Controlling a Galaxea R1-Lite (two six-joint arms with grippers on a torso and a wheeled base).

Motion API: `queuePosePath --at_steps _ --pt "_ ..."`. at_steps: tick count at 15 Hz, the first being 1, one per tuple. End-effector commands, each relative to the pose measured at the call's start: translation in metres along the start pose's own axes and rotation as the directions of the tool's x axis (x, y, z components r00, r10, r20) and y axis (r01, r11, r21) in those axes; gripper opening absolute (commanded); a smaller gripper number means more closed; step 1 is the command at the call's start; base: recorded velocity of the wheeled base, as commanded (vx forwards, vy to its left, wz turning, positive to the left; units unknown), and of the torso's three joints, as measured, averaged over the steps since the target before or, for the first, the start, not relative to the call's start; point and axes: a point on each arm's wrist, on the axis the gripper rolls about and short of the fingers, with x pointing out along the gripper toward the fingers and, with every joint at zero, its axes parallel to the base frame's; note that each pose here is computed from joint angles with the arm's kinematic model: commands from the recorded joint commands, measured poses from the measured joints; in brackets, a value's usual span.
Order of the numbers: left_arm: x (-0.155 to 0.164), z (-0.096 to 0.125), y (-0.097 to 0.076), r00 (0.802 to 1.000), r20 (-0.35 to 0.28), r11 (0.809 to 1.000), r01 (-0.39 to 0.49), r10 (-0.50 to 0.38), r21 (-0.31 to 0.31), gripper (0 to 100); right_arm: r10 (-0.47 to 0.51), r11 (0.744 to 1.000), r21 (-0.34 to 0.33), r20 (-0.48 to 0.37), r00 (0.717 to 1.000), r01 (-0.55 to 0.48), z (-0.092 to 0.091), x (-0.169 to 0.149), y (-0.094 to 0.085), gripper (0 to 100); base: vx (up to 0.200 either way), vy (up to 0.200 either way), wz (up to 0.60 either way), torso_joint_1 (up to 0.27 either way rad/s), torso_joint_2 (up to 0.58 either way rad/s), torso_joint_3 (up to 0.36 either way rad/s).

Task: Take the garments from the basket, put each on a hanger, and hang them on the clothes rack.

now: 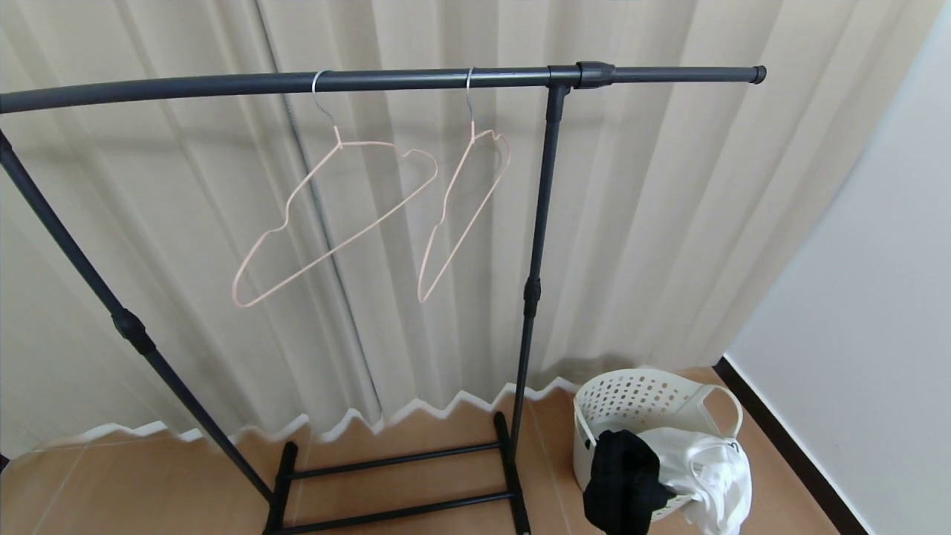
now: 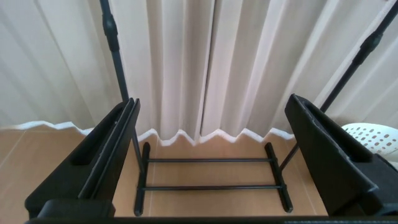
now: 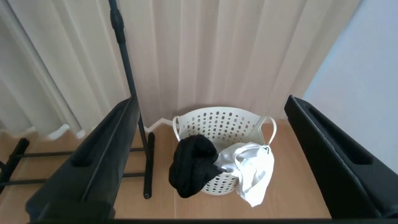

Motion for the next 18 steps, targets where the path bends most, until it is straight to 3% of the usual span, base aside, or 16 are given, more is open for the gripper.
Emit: queuePosePath --at_steps 1,11,18 --pt "0.0 0.0001 0.0 1.0 0.0 1.0 0.0 0.0 -0.001 100 0.001 1.0 0.0 0.0 1.0 -0.001 0.0 0.0 0.0 100 0.0 0.0 0.0 -0.207 0.55 0.344" --pt "0.0 0.0001 0.0 1.0 0.0 1.0 0.001 -0.001 0.0 100 -0.001 1.0 0.0 -0.001 1.0 0.001 0.0 0.0001 0.0 100 0.0 0.0 0.0 -0.163 0.52 0.353" --pt "0.0 0.0001 0.0 1.0 0.0 1.0 0.001 -0.001 0.0 100 -0.001 1.0 0.0 0.0 1.0 0.001 0.0 0.0 0.0 100 0.0 0.0 0.0 -0.083 0.47 0.371"
